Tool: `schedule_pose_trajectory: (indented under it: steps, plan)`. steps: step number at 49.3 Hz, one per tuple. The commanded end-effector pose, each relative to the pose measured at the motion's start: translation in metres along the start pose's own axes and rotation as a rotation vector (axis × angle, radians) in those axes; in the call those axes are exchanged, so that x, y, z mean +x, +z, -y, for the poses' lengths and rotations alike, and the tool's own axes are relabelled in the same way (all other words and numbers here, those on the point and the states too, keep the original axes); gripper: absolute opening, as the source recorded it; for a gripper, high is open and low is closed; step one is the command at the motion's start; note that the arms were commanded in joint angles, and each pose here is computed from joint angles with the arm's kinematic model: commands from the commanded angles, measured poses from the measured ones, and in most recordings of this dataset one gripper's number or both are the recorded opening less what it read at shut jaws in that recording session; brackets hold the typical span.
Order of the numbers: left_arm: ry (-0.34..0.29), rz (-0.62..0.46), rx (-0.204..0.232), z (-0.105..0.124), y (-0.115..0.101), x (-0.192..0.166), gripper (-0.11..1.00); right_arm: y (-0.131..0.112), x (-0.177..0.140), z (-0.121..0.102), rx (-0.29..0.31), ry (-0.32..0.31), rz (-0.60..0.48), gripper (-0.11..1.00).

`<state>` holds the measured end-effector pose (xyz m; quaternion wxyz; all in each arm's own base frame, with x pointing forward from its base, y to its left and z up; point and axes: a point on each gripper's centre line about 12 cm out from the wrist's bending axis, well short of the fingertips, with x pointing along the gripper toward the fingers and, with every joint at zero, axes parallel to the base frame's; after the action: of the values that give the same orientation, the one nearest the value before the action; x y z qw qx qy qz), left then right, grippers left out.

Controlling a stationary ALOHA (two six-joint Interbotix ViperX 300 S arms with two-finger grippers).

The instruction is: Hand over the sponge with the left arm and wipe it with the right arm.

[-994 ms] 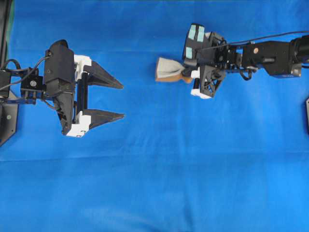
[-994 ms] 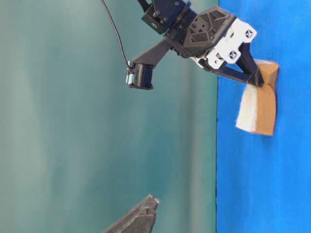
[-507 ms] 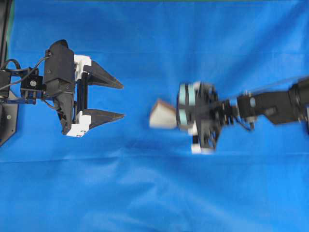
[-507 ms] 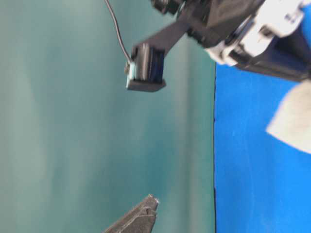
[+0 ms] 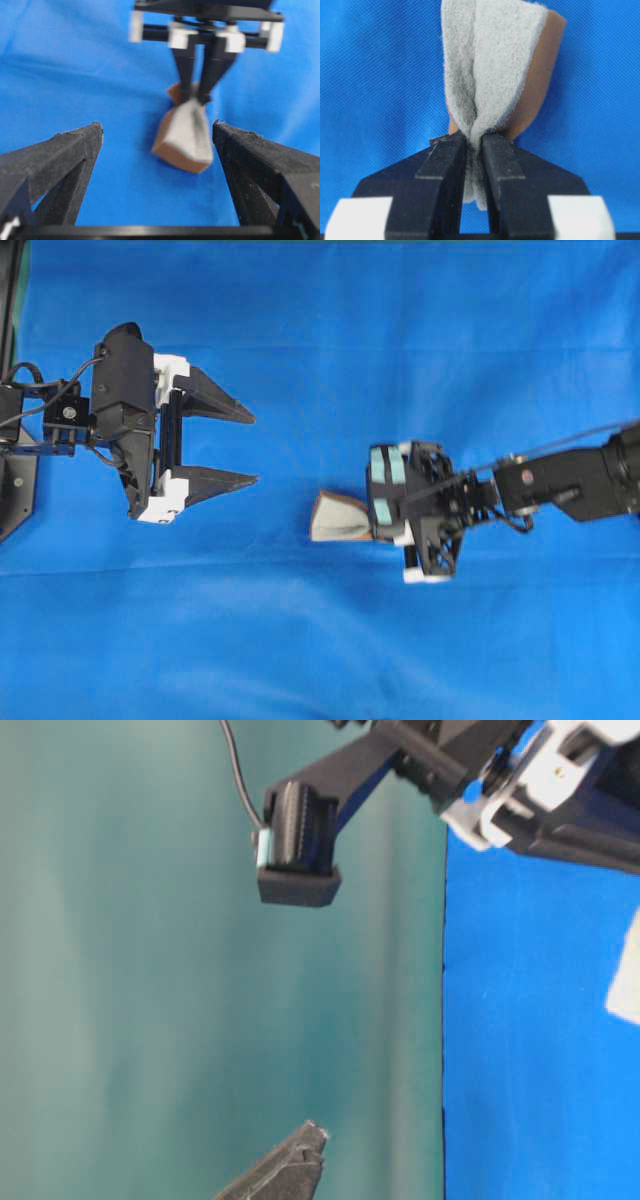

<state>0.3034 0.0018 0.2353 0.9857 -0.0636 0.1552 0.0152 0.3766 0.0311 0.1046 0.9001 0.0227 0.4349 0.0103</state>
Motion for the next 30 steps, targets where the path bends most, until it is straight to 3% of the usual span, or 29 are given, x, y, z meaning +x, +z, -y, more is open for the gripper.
schedule_pose_trajectory:
  steps: [1, 9, 14, 30]
  plan:
    - [-0.006, 0.021, 0.004, 0.002, 0.007, 0.000, 0.87, 0.010, -0.007, 0.029, 0.021, -0.048, 0.037, 0.16]
    - [-0.006, 0.019, 0.002, 0.002, 0.007, 0.000, 0.87, 0.009, -0.012, 0.082, 0.068, -0.141, 0.041, 0.16]
    - [-0.006, 0.019, 0.002, 0.002, 0.006, 0.000, 0.87, 0.008, -0.014, 0.100, 0.085, -0.172, 0.043, 0.16]
    - [-0.006, 0.019, 0.004, 0.002, 0.007, 0.000, 0.87, 0.008, -0.013, 0.094, 0.065, -0.163, 0.041, 0.16]
